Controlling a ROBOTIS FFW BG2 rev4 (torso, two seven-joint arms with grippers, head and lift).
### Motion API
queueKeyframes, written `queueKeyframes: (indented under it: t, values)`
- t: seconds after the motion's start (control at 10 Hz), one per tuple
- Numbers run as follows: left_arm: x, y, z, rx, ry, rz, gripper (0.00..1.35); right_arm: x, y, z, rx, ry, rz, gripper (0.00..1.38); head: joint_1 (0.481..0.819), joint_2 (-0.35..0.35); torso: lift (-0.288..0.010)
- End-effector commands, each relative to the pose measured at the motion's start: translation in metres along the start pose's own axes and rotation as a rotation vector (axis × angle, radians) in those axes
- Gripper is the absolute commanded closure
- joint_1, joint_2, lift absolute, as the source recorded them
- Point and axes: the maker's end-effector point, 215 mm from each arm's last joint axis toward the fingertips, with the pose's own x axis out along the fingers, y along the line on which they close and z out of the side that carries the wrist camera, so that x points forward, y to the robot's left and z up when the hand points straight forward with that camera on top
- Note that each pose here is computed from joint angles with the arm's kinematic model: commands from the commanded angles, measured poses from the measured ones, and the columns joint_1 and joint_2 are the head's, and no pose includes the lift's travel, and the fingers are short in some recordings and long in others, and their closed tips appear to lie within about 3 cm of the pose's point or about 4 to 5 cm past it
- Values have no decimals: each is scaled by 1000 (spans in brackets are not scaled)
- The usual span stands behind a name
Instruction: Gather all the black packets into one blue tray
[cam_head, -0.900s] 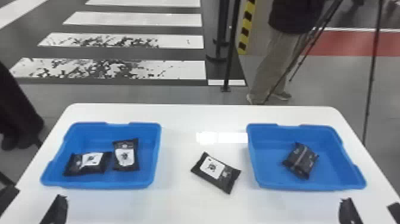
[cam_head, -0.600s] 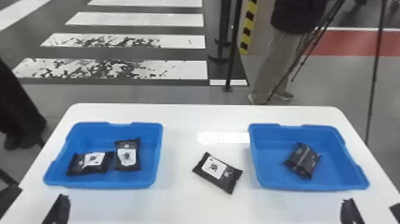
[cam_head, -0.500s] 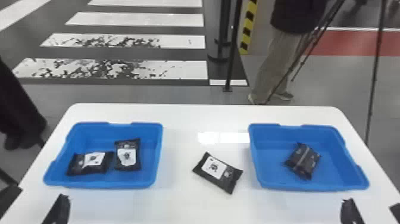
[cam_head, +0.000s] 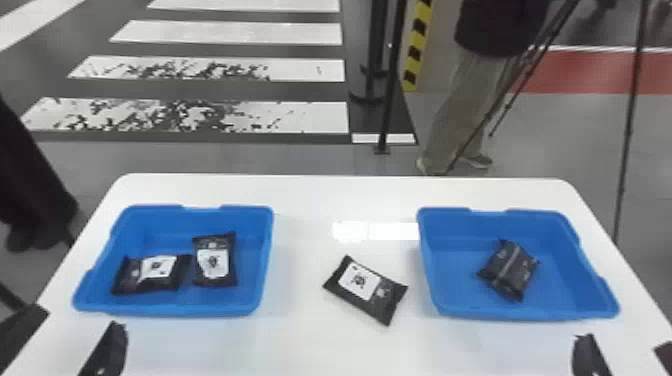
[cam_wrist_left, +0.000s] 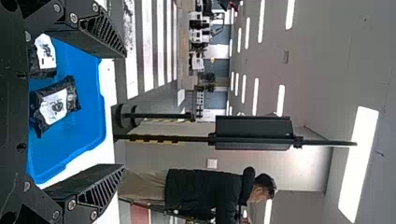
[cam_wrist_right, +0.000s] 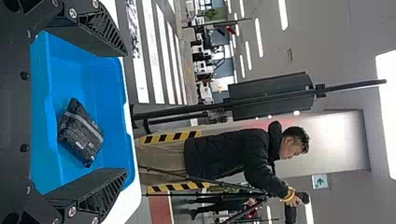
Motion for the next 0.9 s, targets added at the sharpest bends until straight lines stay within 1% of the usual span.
queueKeyframes:
  t: [0.0, 0.2, 0.3, 0.4, 0.5, 0.6, 0.7, 0.8]
  values:
    - [17, -12, -5, -10, 12, -40, 203, -1, -1, -1, 5, 2, -4, 145, 695, -34, -110]
    - [50, -46, -10, -23, 23, -138, 202, 0, -1, -1, 5, -1, -4, 145, 695, -65, -110]
    - [66, -65, -16, -26, 44, -191, 202, 0, -1, 0, 6, -1, -4, 145, 695, -96, -110]
    - [82, -83, -26, -24, 81, -244, 202, 1, -1, -1, 8, -2, -4, 145, 695, -143, -110]
    - [94, -94, -37, 4, 128, -287, 202, 1, -2, -1, 12, -3, -6, 145, 695, -184, -110]
    - [105, -96, -51, 52, 187, -310, 202, 1, -2, -1, 14, -3, -7, 145, 695, -217, -110]
    - [114, -94, -65, 79, 243, -320, 203, 1, -2, -1, 16, -4, -8, 145, 695, -229, -110]
    - [130, -110, -80, 78, 278, -364, 203, 1, -3, -2, 18, -2, -8, 145, 695, -236, -110]
